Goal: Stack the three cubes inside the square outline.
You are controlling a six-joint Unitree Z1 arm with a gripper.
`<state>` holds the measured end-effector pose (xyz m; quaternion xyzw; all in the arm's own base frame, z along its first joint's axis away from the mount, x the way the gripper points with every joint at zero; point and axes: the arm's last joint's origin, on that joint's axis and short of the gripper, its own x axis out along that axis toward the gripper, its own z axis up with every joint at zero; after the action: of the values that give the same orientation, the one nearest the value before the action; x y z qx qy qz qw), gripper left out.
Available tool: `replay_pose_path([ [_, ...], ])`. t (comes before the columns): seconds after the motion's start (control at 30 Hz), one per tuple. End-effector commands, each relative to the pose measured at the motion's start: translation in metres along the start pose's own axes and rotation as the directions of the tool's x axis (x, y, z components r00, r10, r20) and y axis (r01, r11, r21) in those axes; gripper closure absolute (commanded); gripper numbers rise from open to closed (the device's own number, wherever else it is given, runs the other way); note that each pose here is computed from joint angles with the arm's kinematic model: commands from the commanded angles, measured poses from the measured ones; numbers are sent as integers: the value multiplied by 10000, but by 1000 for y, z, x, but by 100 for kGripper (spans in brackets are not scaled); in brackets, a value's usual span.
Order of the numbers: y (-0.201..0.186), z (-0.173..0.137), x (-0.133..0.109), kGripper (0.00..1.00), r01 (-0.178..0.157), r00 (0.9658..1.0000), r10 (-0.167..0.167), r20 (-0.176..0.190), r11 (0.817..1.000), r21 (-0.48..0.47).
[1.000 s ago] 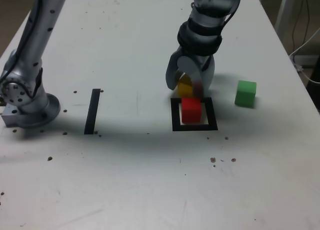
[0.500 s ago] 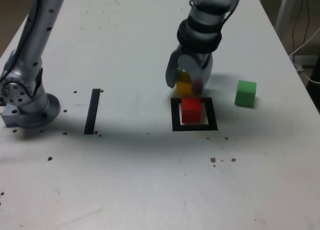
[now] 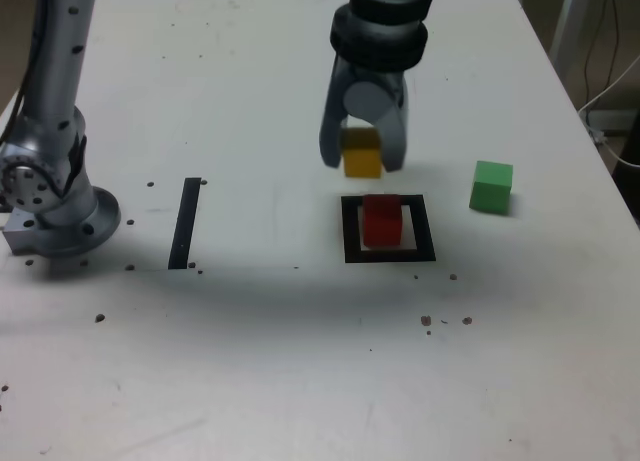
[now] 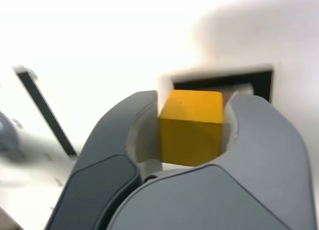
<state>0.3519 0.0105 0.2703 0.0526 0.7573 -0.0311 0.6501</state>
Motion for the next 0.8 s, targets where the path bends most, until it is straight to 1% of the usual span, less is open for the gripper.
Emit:
replay_pose_path([
  [0.0,-10,3,-4,81,194,9996,-191,184,9997,-155],
  [0.13,-21,7,-6,81,409,9989,-402,239,9988,-266],
  [0.4,-25,12,-1,81,630,9980,-629,46,9976,-289],
  [0.7,-26,20,6,81,701,9974,-705,-140,9972,-258],
  [0.77,-26,21,8,79,699,9974,-704,-182,9972,-262],
])
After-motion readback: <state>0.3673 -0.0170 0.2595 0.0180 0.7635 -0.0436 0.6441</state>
